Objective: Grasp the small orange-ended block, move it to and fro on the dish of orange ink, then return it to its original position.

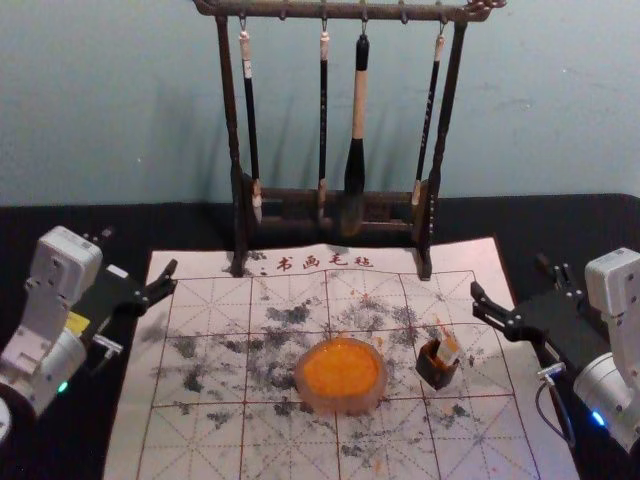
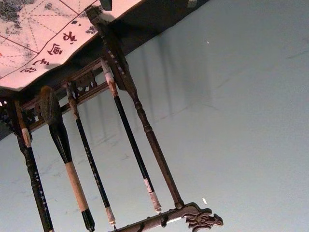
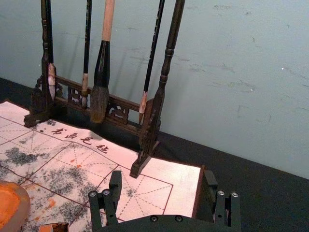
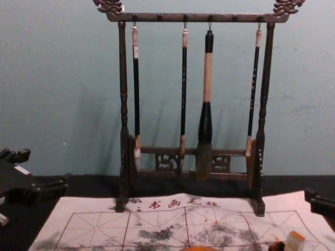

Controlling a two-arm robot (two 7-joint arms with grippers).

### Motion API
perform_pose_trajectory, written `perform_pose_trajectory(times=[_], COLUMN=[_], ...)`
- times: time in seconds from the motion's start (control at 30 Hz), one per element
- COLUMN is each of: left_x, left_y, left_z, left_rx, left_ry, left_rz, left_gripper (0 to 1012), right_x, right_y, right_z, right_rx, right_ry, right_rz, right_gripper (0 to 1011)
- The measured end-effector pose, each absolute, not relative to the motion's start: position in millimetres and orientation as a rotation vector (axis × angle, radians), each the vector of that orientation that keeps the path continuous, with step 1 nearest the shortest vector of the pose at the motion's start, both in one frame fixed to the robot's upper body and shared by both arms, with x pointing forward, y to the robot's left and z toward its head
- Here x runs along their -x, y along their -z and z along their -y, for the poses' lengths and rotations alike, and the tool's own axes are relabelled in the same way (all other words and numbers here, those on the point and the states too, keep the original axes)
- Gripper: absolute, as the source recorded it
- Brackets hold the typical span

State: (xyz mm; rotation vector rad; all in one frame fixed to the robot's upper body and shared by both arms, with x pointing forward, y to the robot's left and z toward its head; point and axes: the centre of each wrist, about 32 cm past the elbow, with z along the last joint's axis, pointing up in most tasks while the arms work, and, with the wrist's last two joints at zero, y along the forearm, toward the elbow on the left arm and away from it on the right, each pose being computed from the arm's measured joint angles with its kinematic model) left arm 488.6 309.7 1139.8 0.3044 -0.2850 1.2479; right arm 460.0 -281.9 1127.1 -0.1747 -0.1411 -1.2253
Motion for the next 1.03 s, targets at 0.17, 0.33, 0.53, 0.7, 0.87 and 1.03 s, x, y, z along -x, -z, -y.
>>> perform_pose_trajectory(times=[0.17,0.33,0.53,0.7,0.87,1.03], left_x=[-488.6,-488.6,-488.6,-488.6,-488.6,-488.6], left_y=[-1139.8,-1139.8,-1139.8,-1139.8,-1139.8,-1139.8], left_z=[-309.7,-309.7,-309.7,-309.7,-309.7,-309.7], left_rx=[-0.305,-0.304,-0.304,-0.304,-0.304,-0.304], left_ry=[-1.248,-1.248,-1.248,-1.248,-1.248,-1.248], left_rz=[0.285,0.285,0.285,0.285,0.285,0.285], left_gripper=[1010,1010,1010,1010,1010,1010], right_x=[-460.0,-460.0,-460.1,-460.0,-460.0,-460.0], right_y=[-1127.2,-1127.4,-1127.4,-1127.4,-1127.4,-1127.3], right_z=[282.0,281.9,282.0,281.9,281.9,281.9], right_rx=[0.174,0.174,0.174,0.174,0.174,0.174], right_ry=[1.225,1.225,1.225,1.225,1.225,1.225], right_rz=[0.141,0.141,0.142,0.141,0.142,0.141], right_gripper=[1002,1002,1002,1002,1002,1002])
